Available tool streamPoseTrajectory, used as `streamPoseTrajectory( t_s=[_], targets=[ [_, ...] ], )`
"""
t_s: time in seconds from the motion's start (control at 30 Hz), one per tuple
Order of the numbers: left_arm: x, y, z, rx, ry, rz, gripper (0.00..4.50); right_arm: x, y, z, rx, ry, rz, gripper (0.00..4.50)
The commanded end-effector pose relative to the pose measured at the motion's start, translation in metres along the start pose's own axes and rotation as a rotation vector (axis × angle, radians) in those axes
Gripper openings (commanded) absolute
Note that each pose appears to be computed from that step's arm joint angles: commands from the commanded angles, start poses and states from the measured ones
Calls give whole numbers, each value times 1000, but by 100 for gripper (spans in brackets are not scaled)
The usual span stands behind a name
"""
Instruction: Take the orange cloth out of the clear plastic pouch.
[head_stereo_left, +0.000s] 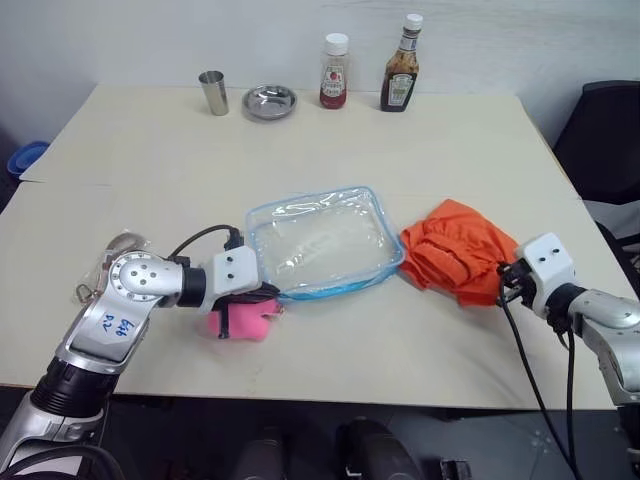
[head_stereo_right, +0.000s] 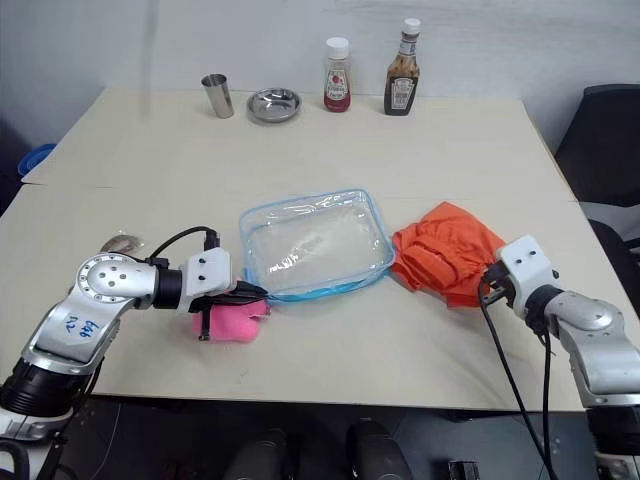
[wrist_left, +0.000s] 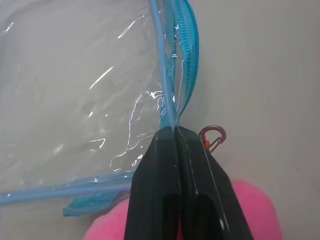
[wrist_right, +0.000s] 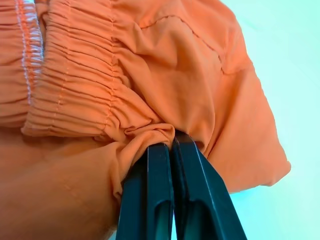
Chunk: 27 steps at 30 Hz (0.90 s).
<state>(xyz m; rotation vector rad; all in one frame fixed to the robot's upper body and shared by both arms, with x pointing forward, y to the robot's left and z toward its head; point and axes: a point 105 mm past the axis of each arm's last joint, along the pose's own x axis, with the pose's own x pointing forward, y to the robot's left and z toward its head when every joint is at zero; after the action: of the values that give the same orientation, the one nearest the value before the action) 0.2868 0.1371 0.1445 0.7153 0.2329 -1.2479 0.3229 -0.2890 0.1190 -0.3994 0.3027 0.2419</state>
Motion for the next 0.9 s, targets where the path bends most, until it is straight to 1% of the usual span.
streamPoseTrajectory(
  t_s=[0.03,0.1,0.2,0.27,0.33,0.4,0.43,0.5,0.53,0.6,0.67,0.7,0.73,0.77,0.8,0.87,0.9],
  targets=[
    [-6,-6,9,33,-34,-38,0,-17,-39,-3,15,20,-235,1],
    [-6,-8,10,40,-47,-60,0,-23,-43,-12,21,50,-290,1],
    [-6,-12,11,66,-45,-94,0,-31,-42,-14,-27,58,-337,1],
    [-6,-12,11,77,-42,-110,0,-28,-22,-9,25,23,-241,1],
    [-6,-12,10,83,-42,-117,0,-25,15,5,-3,-34,-56,1],
    [-5,-11,10,84,-45,-120,0,-27,49,11,-22,-45,124,1],
    [-4,-10,11,87,-50,-118,21,-30,59,13,-43,-51,179,22],
    [-3,-9,13,80,-72,-119,71,-34,63,13,-62,-33,222,76],
    [-4,-8,14,75,-89,-122,88,-36,58,14,-70,-30,224,96],
    [-7,-4,20,54,-126,-112,139,-44,46,16,-90,-2,245,153],
    [-14,5,26,26,-161,-55,196,-56,34,18,-114,28,281,217],
    [-17,9,27,6,-172,-31,232,-61,29,19,-118,44,292,258],
    [-24,13,30,-34,-187,-19,257,-69,21,18,-119,66,308,286],
    [-31,14,32,-62,-197,-15,260,-76,13,18,-117,83,318,323],
    [-43,16,33,-106,-212,-11,260,-85,-2,20,-94,93,308,353],
    [-68,20,36,-179,-234,0,260,-102,-29,25,-19,95,278,353],
    [-86,25,34,-218,-233,22,260,-114,-45,26,45,97,272,353]
  ],
)
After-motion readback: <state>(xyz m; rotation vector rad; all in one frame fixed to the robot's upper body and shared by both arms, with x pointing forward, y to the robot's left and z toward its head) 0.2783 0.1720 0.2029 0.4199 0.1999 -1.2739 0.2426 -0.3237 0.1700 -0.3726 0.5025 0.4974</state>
